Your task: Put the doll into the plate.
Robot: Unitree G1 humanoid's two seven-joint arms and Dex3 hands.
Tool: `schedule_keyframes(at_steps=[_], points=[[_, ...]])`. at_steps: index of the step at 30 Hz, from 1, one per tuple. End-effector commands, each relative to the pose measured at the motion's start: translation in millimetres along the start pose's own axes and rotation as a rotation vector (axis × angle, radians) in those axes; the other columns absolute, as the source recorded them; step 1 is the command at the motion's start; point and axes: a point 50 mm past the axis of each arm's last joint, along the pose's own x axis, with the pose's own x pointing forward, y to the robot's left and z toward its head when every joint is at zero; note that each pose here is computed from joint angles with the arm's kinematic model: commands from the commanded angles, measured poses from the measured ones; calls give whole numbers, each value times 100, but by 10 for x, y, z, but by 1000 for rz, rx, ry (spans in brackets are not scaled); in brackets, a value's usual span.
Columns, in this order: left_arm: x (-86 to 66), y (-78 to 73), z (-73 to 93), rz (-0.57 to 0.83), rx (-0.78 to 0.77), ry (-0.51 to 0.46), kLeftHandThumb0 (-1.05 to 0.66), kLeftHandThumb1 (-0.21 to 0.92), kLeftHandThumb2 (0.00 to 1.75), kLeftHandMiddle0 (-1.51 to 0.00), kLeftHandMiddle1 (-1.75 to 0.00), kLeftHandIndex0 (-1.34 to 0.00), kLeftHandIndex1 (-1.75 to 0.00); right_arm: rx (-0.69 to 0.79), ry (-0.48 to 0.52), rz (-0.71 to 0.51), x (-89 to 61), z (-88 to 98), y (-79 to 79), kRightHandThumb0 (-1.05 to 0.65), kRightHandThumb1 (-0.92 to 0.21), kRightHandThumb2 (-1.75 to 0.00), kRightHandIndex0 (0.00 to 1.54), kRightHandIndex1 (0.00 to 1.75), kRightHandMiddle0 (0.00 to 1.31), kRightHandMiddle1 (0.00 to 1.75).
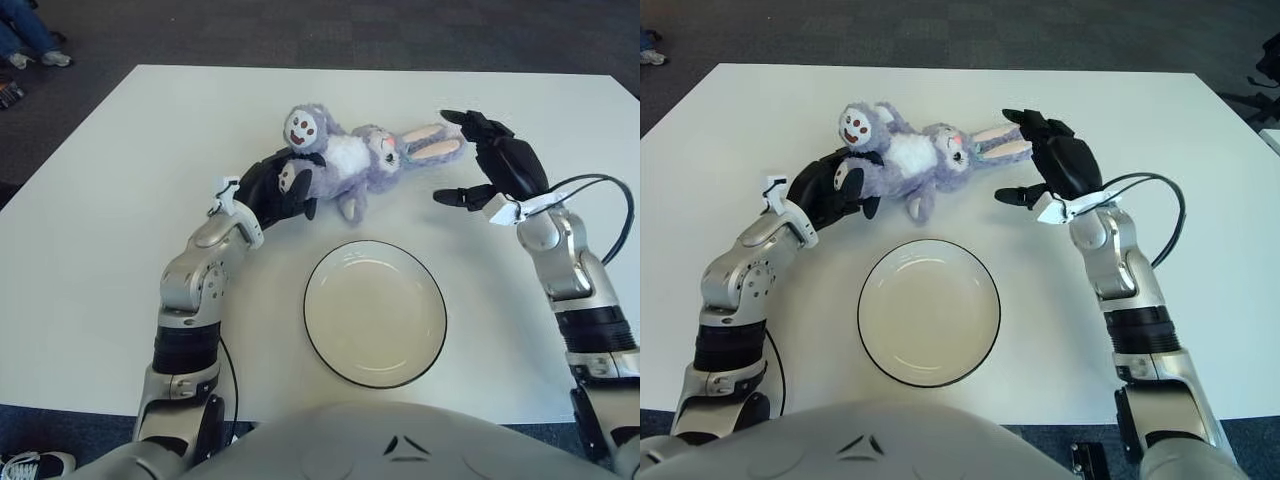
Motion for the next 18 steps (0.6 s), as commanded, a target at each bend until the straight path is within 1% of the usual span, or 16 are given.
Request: schedule_keyframes(at_steps=[1, 5, 8, 9, 11, 18], points=[[6, -30, 14, -37, -7, -11, -43, 49, 87, -120, -175, -67, -144, -34, -42, 48, 20, 48, -26, -79, -58, -59, 23, 8, 0, 19], [5, -34, 12, -39, -8, -8, -43, 49, 88, -120, -175, -67, -144, -51, -61, 91, 64, 69, -25, -80, -60, -57, 25, 8, 0, 11], [0, -41, 11, -39, -9, -6, -43, 49, 88, -121, -175, -67, -145, -54, -68, 123, 135, 98, -22, -79, -59, -56, 24, 7, 0, 7], [-1, -43, 11, -41, -10, -5, -43, 49, 88, -121, -175, -67, -145, -53, -77, 137, 192, 121, -32, -78, -59, -56, 24, 6, 0, 6], [-4, -52, 9, -44, -12, -4, -43, 49, 89, -121, -175, -66, -146, -56, -91, 157, 250, 144, -49, -78, -58, -56, 20, 4, 0, 5], [-11, -72, 10, -52, -7, -1, -43, 48, 90, -121, -175, -67, -146, -55, -132, 218, 337, 137, -66, -81, -57, -57, 11, 0, 0, 1]])
